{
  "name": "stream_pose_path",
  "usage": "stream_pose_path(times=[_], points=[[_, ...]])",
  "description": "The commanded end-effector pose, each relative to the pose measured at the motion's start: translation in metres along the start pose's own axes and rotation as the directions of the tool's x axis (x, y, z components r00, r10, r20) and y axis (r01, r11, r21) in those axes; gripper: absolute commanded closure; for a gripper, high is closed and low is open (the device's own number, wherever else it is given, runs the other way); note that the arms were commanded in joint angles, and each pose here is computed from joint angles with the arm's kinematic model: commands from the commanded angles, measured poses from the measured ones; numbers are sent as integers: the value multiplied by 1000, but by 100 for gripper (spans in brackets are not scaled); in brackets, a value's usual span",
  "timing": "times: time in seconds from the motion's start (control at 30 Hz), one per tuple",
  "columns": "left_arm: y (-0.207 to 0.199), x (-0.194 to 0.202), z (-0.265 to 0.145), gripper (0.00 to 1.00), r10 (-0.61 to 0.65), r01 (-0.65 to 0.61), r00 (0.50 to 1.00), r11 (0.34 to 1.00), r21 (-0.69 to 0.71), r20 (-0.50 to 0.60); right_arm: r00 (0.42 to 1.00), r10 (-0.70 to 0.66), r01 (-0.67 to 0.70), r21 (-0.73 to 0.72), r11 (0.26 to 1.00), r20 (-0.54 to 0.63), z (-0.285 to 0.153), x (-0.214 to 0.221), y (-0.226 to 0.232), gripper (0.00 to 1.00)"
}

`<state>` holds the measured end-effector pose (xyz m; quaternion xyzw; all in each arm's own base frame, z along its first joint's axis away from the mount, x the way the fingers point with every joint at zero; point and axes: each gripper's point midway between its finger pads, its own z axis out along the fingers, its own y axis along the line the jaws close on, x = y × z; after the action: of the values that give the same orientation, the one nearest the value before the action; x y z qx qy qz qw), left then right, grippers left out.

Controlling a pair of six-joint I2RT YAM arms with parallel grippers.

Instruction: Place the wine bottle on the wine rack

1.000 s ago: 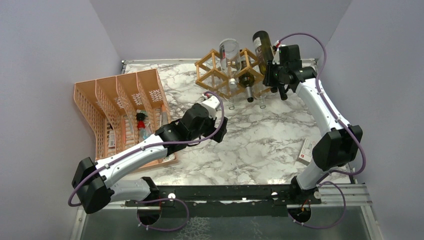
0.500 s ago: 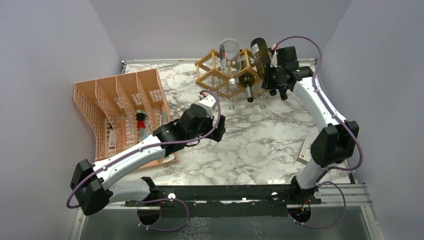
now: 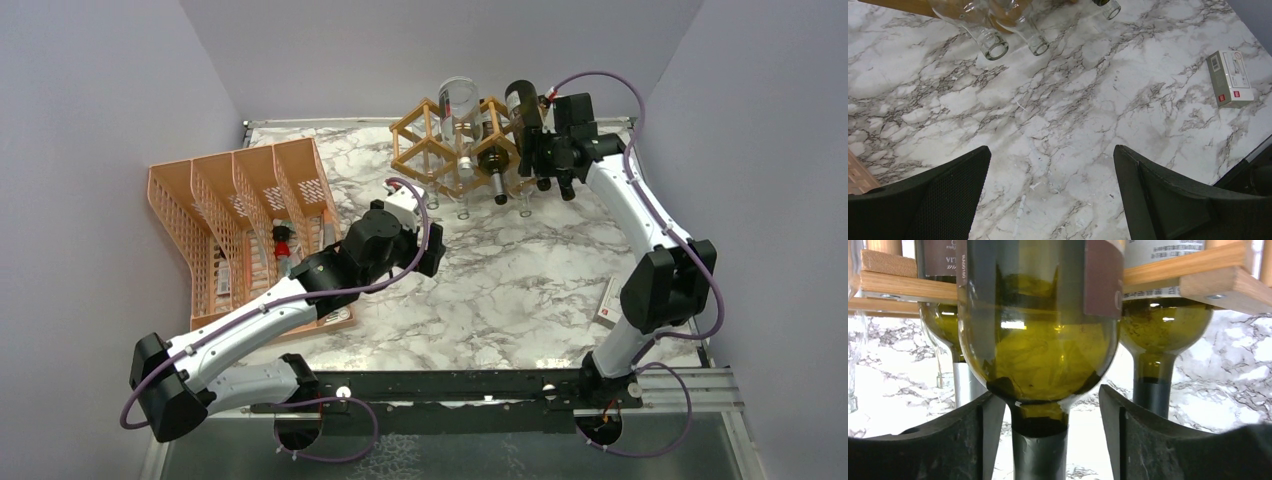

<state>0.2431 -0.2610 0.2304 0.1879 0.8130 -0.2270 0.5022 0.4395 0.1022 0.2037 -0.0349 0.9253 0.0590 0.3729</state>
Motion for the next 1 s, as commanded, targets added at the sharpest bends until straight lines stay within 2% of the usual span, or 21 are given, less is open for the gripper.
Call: stream_pose_path(times=[0.0, 0.23, 0.3, 0.37, 0.53, 0.7, 0.97], points=[[-3, -29, -9, 1, 24, -25, 997, 1000, 6, 70, 992, 15, -20, 44, 999, 126, -25, -23, -9, 27], [-1, -66, -27, 1, 46, -44, 988, 999, -18, 145, 960, 91, -101, 25, 995, 267, -81, -37, -9, 26], [2, -79, -36, 1, 57, -52, 983, 998, -34, 177, 948, 113, -118, -3, 993, 296, -100, -32, -6, 22], [7, -92, -47, 1, 71, -59, 975, 996, -59, 210, 936, 148, -147, -25, 989, 320, -118, -23, -6, 21], [20, -124, -79, 1, 97, -63, 949, 991, -119, 301, 919, 240, -245, -23, 969, 312, -149, 20, -14, 25], [30, -153, -113, 1, 116, -57, 916, 985, -160, 384, 866, 315, -316, -64, 947, 388, -188, 50, -20, 23], [44, -178, -158, 1, 138, -43, 880, 976, -213, 455, 802, 243, -276, -23, 961, 545, -247, 66, -41, 23]])
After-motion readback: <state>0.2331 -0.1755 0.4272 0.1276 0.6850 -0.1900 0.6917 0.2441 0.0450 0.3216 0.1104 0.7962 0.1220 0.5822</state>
